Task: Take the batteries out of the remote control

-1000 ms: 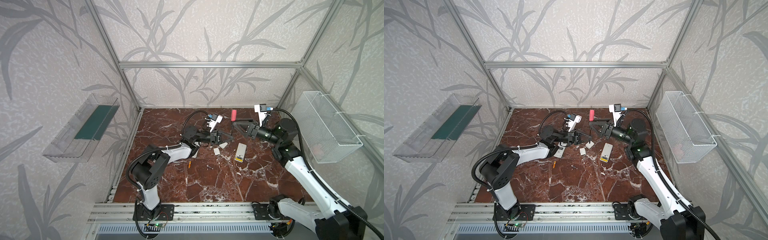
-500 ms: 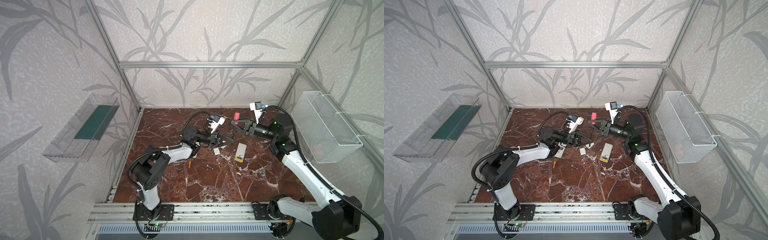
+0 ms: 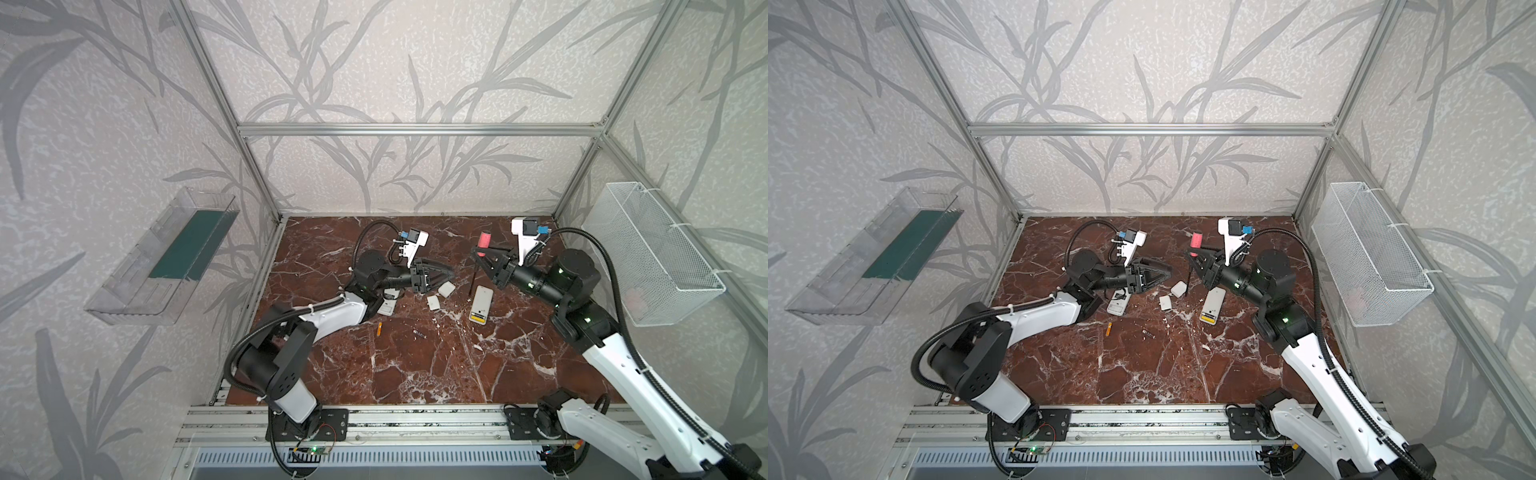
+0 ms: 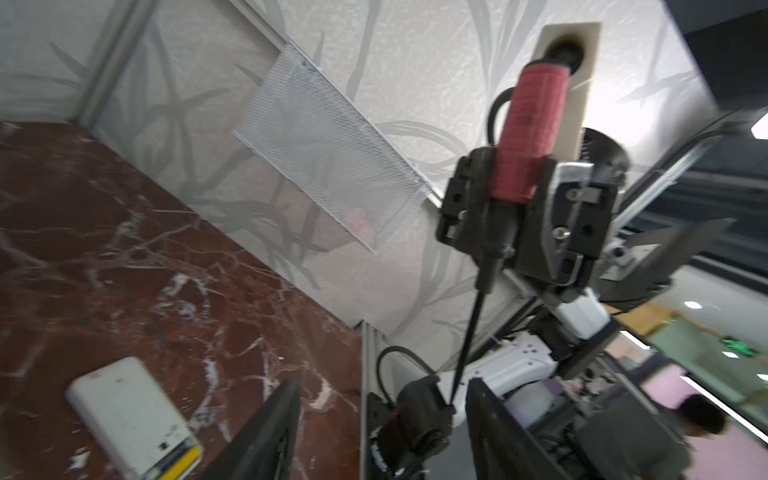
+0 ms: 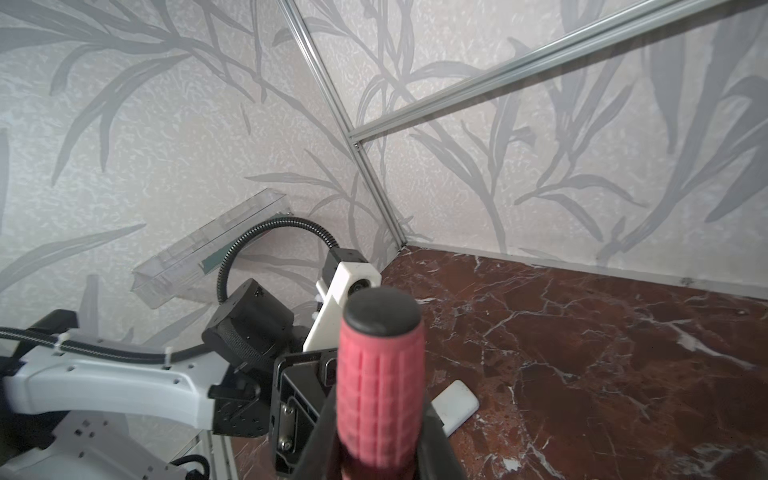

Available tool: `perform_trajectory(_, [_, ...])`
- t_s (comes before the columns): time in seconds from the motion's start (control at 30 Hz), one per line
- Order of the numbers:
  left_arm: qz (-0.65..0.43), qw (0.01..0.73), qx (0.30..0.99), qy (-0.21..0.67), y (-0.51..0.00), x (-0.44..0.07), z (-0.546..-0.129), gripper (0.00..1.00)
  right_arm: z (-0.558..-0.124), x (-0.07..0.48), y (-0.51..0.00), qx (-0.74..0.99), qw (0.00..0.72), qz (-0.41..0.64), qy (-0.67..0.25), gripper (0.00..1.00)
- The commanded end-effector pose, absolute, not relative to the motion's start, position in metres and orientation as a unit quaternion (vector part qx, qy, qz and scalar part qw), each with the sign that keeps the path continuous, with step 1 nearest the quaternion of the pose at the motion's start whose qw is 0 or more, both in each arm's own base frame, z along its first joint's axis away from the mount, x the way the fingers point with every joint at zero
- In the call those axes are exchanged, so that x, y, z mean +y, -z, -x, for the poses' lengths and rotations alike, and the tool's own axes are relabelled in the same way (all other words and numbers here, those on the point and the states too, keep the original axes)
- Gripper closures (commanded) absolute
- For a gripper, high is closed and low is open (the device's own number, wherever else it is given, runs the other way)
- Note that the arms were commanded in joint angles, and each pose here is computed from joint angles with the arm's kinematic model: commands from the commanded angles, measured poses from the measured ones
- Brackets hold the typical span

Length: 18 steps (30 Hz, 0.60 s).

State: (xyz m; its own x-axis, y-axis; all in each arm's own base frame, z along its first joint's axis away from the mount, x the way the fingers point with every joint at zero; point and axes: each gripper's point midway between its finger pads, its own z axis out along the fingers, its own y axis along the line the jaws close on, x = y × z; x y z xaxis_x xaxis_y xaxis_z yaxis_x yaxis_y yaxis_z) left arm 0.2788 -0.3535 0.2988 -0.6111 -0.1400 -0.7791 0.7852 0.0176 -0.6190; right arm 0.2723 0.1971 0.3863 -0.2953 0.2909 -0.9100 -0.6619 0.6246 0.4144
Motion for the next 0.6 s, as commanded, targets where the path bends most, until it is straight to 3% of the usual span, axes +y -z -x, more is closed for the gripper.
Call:
perform_trajectory(0.0, [-0.287, 0.439, 0.700, 0.485, -0.273, -0.349, -0.292, 0.34, -0.291, 0.165, -0.370, 0.714, 0.628, 0.062, -0.302, 1.00])
perform_trajectory(0.2, [-0.327, 0.484, 0.680, 0.443, -0.291, -0.360, -0.275, 0.37, -0.293, 0.163, -0.370, 0.717, 0.641, 0.034, -0.272, 1.00])
perform_trajectory(0.4, [-0.375, 0.478, 0.663, 0.437, -0.289, -0.393, -0.247, 0.37, -0.298, 0.169, -0.367, 0.723, 0.632, 0.025, -0.278, 1.00])
perform_trajectory(0.57, [-0.366, 0.472, 0.668, 0.444, -0.283, -0.409, -0.251, 0.42, -0.298, 0.173, -0.366, 0.724, 0.624, 0.021, -0.293, 1.00])
